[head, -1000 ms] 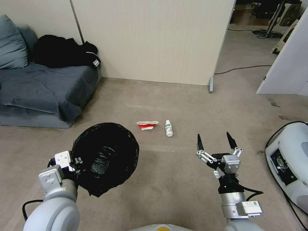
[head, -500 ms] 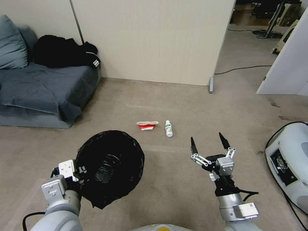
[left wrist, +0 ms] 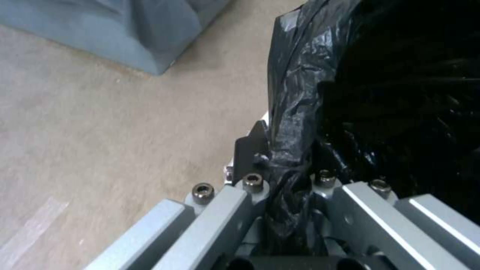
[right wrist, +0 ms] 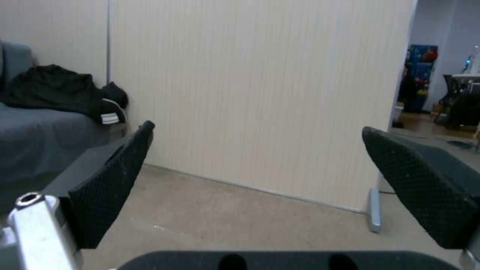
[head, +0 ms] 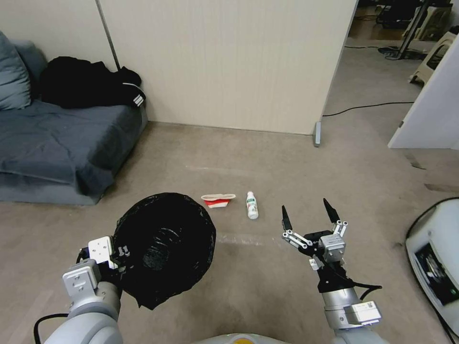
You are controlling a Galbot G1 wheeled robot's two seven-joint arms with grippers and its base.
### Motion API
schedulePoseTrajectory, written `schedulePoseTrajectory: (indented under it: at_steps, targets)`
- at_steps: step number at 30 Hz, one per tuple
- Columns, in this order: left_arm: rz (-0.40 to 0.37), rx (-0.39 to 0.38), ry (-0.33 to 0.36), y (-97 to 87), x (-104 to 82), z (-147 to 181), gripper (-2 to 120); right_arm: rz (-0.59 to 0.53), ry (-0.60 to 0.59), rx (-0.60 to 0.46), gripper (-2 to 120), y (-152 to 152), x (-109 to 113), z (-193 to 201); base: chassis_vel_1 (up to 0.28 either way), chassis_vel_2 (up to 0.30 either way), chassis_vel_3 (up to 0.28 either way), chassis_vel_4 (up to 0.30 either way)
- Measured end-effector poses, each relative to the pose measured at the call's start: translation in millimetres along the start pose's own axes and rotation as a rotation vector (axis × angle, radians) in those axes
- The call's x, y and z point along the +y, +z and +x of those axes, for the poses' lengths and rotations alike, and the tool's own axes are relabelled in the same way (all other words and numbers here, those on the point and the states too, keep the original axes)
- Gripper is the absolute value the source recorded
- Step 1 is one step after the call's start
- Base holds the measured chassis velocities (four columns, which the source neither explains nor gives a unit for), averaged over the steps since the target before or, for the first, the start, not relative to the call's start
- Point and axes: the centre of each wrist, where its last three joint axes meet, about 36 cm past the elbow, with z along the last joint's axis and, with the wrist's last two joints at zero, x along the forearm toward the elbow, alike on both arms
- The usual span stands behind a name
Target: Pick up the trash bin, then pick up the garbage from the floor and place it into the trash bin.
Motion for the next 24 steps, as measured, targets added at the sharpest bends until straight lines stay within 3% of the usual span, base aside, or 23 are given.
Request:
schedulePoseTrajectory:
  at_steps: [9,16,24]
  targets:
    - [0.006,-0.009,0.003,-1.7,-1.0,-1.0,0,0.003,-0.017,-0.018,100,2.7,0.2,0.3,-0.158,0.150,0.156,-0.158]
    - [0.008,-0.008,0.002,-1.1,-0.9,-0.9,0,0.020,-0.056,-0.042,100,10.0,-4.6,-2.9,-0.044,0.044,0.026,-0.036]
    - [-0.006,-0.033,0.000,-2.2,-1.0,-1.7,0,0.051,-0.062,0.049,100,27.6,-8.8,-17.7,0.000,0.000,0.000,0.000]
